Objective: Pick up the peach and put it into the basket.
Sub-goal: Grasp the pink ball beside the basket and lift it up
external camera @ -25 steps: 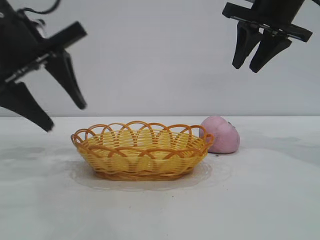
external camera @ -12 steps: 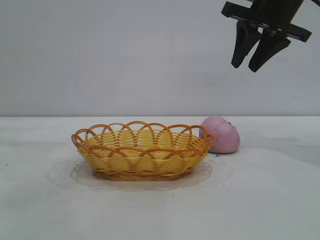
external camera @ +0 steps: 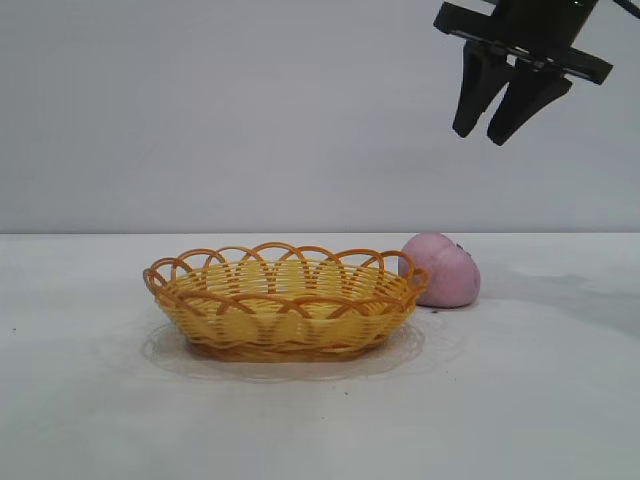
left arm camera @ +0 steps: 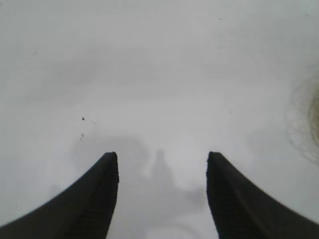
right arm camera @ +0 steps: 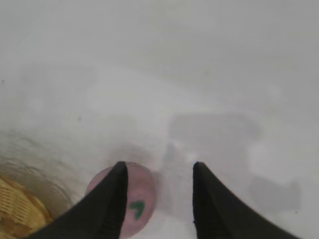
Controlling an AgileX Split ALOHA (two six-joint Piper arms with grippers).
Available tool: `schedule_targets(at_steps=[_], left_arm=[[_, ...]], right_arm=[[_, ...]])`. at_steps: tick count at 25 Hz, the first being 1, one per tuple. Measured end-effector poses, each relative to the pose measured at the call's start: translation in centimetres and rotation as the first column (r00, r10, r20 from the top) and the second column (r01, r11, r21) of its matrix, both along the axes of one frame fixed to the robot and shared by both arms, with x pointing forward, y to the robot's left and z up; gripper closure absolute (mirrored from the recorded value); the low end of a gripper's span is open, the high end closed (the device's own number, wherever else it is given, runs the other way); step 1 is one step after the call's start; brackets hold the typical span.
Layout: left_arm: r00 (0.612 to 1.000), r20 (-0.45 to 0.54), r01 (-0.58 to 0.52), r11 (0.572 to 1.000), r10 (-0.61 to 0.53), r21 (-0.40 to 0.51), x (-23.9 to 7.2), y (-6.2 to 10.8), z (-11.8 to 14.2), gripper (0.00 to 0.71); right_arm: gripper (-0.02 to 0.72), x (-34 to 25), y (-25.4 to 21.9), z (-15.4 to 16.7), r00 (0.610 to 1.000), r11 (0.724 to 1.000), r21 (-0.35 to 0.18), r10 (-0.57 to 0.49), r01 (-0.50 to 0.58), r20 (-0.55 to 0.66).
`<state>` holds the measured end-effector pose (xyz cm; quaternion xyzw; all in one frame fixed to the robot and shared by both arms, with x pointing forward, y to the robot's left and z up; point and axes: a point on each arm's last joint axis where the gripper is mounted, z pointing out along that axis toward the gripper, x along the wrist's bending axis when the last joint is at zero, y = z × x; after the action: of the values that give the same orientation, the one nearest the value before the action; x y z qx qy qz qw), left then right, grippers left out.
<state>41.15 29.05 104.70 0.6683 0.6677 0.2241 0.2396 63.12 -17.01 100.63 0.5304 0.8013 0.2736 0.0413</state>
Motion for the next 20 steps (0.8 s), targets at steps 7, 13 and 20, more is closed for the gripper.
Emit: schedule_targets(at_steps=[7,13,20], left_arm=[[1.0,-0.007,0.001,1.0,-0.001,0.0,-7.2,0.5,-0.3,0.362],[0.998,0.065,0.002,0.999,0.0,-0.034,-10.6,0.6,-0.2,0.362],[0.999,0.036,0.001,0.999,0.0,-0.038,-12.7,0.7,-0.7,0.362]], right_arm=[[0.422,0.0,0.3,-1.5,0.997,1.0,-0.002,0.017,-0.017,-0.07],[0.422,0.0,0.6,-3.9,0.985,1.0,0.001,0.027,-0.027,-0.169],[0.422,0.0,0.6,-4.0,0.983,1.0,0.003,0.03,-0.03,-0.181]])
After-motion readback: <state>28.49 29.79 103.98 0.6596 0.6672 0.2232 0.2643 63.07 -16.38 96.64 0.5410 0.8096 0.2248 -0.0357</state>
